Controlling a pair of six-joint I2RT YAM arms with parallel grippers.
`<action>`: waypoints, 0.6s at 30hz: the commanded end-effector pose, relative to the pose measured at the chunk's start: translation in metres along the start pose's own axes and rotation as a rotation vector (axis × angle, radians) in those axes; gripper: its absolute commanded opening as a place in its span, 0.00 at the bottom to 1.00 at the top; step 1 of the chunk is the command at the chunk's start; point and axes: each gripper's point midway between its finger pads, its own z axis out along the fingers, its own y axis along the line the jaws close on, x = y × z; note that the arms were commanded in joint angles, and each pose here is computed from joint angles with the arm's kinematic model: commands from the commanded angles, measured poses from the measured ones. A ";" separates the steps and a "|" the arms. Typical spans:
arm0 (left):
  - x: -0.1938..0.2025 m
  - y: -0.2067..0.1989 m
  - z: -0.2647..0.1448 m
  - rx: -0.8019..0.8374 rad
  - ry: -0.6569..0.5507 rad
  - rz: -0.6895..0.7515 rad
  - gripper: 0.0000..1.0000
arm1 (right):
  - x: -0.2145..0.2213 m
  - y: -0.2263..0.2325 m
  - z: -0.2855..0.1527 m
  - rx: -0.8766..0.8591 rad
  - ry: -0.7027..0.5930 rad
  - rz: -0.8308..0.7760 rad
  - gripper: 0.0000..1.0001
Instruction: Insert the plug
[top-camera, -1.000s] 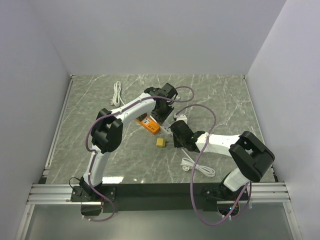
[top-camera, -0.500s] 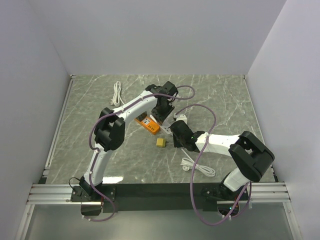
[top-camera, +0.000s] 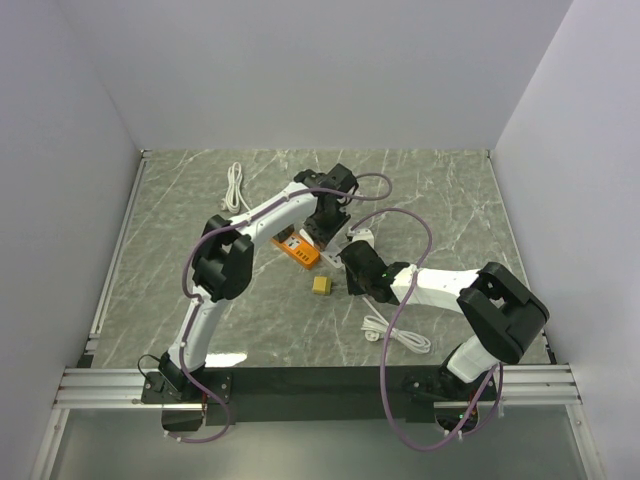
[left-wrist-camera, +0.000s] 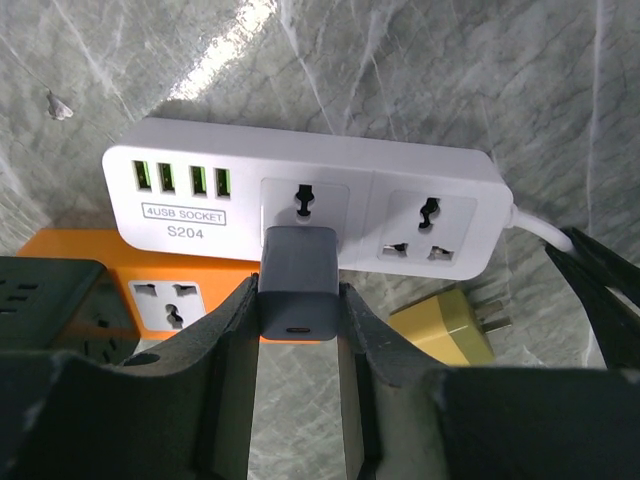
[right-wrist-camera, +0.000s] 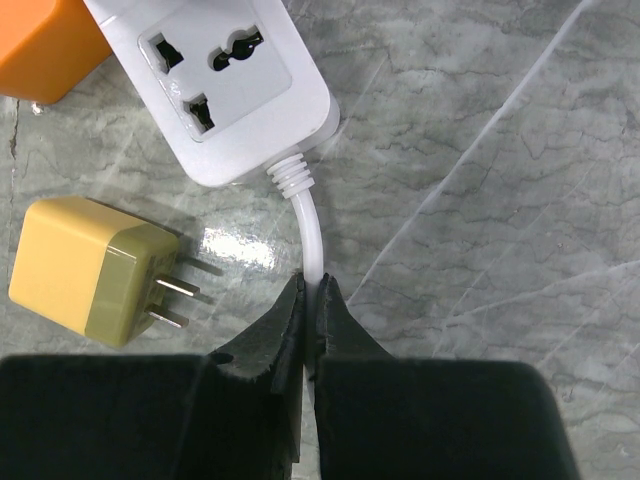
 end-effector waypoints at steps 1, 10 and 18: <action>0.011 -0.007 0.043 0.009 0.063 0.000 0.01 | 0.030 -0.004 0.003 0.017 0.103 -0.037 0.00; 0.007 -0.009 0.056 0.015 0.063 -0.001 0.01 | 0.030 -0.003 0.003 0.016 0.105 -0.037 0.00; 0.020 -0.011 0.070 0.014 0.100 -0.018 0.01 | 0.030 -0.003 0.003 0.015 0.104 -0.040 0.00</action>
